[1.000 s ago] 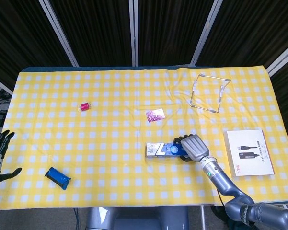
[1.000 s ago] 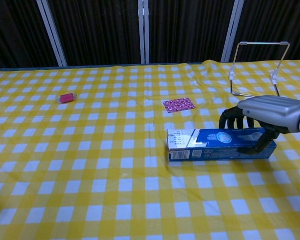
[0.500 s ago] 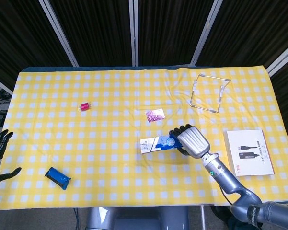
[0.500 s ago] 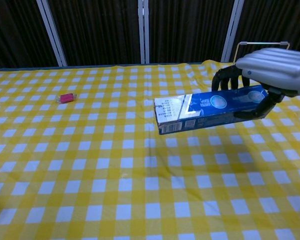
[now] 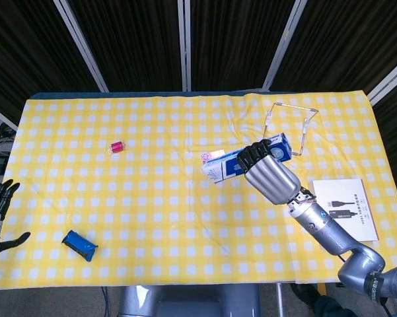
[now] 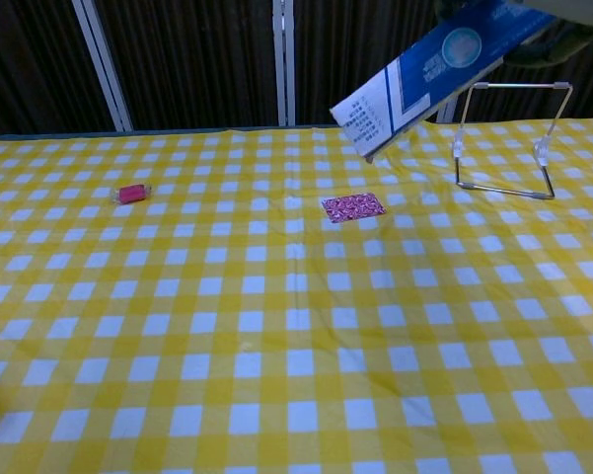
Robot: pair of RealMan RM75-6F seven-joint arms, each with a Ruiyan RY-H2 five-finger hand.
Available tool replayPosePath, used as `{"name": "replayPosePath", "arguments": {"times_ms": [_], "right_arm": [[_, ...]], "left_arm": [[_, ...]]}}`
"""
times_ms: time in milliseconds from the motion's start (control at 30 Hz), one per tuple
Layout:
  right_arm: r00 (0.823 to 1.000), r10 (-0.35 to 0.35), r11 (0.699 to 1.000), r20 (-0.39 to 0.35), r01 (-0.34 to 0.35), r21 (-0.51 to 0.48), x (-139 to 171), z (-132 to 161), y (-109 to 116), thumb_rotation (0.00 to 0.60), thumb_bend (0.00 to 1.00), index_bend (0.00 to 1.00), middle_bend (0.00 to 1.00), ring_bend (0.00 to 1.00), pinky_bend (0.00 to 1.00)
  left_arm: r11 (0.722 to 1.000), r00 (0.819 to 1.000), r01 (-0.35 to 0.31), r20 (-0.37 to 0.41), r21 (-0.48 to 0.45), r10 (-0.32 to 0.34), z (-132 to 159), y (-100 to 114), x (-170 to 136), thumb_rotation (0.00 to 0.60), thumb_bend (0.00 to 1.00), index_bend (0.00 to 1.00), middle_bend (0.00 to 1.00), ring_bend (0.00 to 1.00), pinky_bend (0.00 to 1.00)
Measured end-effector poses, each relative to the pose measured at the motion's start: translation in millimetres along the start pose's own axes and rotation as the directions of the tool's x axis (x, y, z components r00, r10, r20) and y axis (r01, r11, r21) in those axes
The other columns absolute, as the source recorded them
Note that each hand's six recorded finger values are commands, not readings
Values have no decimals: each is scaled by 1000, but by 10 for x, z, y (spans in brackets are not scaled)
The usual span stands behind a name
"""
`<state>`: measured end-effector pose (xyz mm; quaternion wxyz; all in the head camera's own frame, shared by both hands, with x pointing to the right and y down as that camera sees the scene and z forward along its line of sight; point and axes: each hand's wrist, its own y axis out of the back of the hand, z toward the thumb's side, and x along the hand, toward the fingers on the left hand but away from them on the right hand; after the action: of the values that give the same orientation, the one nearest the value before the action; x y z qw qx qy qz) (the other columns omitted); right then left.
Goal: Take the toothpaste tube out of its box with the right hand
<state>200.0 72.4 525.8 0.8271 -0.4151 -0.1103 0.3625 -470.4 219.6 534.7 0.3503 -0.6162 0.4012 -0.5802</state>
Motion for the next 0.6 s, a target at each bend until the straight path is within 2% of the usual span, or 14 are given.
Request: {"name": "replayPosePath", "arguments": {"times_ms": [67,167,300,367,433,600], "right_arm": [[999,-42,993,-11,43,106,-17,-55,90,600,373,451,442,416,458],[996,-83,960,-36,90,264,-26,-111,182,600,378,452,442,416,458],[991,-107,886,-85,134,443,-19,-155,274,600,379,453,442,414,456],[989,-104,865,-102,141,481,-14,-174,308,600,380,453,442,413,456],[990,-98,861,-104,137,490,-16,-188,333,600,379,453,442,413,456],[995,-70,883,-73,96,459,13,-236,314,600,380,452,443,413,456]], "left_arm": [[1000,1000,-2,4,-3,2,6,5,-3,600,0,0,0,0,0],[1000,1000,-2,8,-4,2,12,6,-11,600,0,0,0,0,0],[1000,1000,-2,10,-4,2,15,7,-17,600,0,0,0,0,0],[1000,1000,0,11,-6,0,17,7,-20,600,0,0,0,0,0],[1000,1000,-1,11,-7,1,17,12,-23,600,0,0,0,0,0],[1000,1000,-5,10,-11,5,9,28,-28,600,0,0,0,0,0]]}}
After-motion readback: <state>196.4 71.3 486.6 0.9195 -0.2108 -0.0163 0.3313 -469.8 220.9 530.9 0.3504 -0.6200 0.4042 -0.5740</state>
